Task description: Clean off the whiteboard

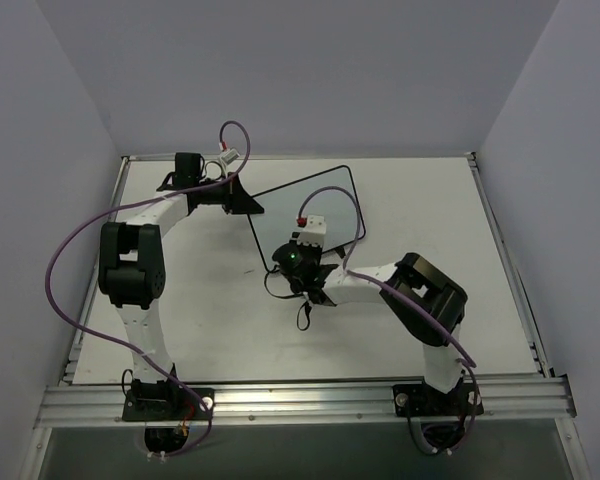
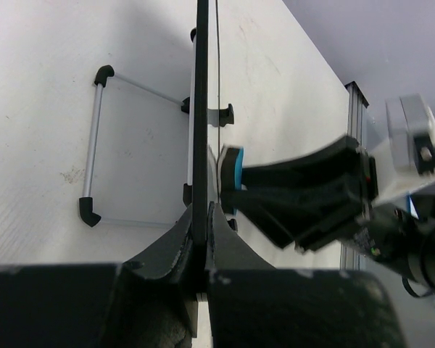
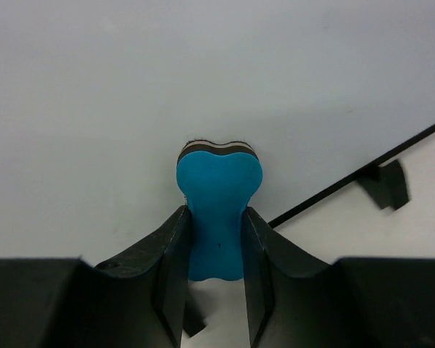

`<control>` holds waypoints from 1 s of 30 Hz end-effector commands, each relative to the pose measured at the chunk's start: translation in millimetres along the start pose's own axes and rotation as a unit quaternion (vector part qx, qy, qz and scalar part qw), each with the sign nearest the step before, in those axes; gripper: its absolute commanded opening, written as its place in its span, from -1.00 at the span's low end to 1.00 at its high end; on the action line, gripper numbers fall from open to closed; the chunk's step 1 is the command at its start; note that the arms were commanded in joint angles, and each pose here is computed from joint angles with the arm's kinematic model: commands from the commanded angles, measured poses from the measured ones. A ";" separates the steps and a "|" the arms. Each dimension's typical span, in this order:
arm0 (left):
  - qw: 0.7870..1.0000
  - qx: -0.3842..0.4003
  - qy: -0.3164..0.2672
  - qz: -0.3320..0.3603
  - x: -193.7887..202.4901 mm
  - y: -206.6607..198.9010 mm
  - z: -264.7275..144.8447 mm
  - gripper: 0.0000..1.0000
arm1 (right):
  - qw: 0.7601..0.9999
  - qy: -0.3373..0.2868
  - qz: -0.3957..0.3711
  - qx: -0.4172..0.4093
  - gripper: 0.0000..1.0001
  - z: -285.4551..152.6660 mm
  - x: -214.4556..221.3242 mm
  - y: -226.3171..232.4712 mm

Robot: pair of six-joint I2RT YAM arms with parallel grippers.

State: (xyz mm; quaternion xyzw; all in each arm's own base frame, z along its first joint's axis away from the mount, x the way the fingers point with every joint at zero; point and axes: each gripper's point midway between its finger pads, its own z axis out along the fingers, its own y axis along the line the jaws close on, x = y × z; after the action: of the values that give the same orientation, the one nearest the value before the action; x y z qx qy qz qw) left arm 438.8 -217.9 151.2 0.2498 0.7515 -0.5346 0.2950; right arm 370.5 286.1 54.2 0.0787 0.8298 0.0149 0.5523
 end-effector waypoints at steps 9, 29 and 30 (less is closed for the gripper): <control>0.995 0.016 0.011 0.093 1.2 -10.0 14.8 -0.95 | 0.982 0.048 -0.010 -0.182 -1.00 -47.2 52.5 130.6; 0.995 -0.019 0.018 0.098 -4.3 -2.2 -6.3 -0.95 | 0.975 -0.052 0.055 -0.210 -1.00 -90.6 -129.9 28.2; 0.994 -0.022 0.018 0.109 -7.0 -3.7 -10.0 -0.95 | 0.977 -0.049 0.057 -0.199 -1.00 -89.0 -138.1 14.6</control>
State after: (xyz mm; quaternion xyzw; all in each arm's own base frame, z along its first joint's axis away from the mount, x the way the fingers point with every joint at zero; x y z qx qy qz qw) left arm 431.0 -220.6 159.8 0.2902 0.7364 -0.5299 0.3046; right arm 336.2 325.2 173.6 -0.0186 0.7908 0.2206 0.5707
